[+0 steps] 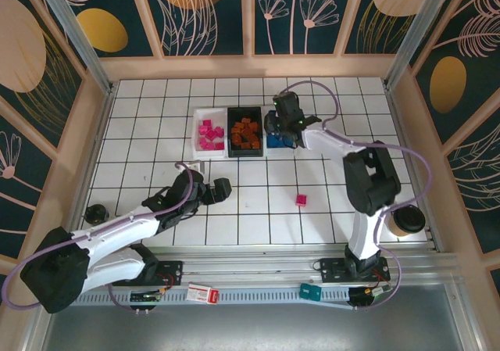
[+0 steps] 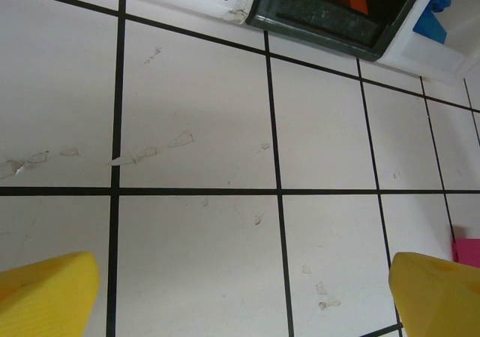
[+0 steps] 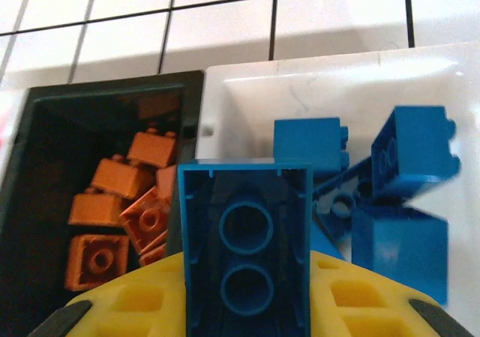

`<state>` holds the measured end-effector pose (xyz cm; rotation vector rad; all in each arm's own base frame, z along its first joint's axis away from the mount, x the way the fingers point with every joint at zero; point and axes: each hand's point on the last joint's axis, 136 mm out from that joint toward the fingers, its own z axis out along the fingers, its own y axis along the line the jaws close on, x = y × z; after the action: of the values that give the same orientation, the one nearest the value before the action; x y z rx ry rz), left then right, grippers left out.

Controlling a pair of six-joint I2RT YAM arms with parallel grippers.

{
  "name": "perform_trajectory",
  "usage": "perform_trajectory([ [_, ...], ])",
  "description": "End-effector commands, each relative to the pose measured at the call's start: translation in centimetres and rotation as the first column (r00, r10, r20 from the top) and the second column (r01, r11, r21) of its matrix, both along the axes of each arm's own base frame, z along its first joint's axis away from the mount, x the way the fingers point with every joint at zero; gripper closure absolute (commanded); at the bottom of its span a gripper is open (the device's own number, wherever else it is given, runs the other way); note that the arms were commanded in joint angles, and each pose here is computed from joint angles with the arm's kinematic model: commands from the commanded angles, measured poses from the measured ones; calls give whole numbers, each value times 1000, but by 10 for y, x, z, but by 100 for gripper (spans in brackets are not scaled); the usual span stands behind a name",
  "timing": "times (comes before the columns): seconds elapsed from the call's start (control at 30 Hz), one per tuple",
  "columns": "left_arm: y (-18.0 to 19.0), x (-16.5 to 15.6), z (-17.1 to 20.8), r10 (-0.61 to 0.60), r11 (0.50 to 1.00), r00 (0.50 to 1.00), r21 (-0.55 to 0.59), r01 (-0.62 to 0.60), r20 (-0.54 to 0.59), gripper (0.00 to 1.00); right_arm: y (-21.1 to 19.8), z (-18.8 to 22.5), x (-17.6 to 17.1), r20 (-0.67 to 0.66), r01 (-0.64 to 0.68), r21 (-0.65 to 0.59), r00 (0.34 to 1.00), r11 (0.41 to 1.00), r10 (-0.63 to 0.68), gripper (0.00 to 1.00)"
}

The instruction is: Sort the legos into containers by color

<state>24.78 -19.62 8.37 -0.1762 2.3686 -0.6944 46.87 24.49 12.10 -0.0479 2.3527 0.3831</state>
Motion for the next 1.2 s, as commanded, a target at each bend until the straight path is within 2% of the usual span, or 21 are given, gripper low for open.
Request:
perform_trajectory([
  [0.0,0,-2,6,6,1000,1000,-15,-6,-4,1,4,7,21,7,-5,14,1000,1000,5,69],
  [0.1,0,-2,8,7,1000,1000,-12,-7,-1,1,6,3,31,-6,1,21,1000,1000,-1,49],
  [0.2,1,-1,12,10,1000,1000,-8,-10,6,1,4,10,33,4,7,16,1000,1000,-7,40],
  [0.37,4,2,26,18,1000,999,-4,-18,37,1,-6,40,14,45,19,39,999,999,-21,38],
  [0.5,10,3,42,38,999,997,2,-38,72,1,-21,44,-29,30,27,44,999,999,-29,37],
  [0.7,23,2,67,76,997,987,-9,-76,141,1,-57,9,-115,-84,50,4,995,999,-49,37],
  [0.93,38,-2,79,115,993,975,-9,-116,188,1,-89,-30,-211,-227,76,19,971,997,-70,35],
  [1.03,41,-2,76,123,992,975,-3,-125,186,1,-93,-45,-236,-276,82,6,958,997,-77,33],
  [1.17,40,-2,73,125,992,976,-10,-126,180,1,-99,-68,-249,-318,82,-58,943,995,-97,33],
])
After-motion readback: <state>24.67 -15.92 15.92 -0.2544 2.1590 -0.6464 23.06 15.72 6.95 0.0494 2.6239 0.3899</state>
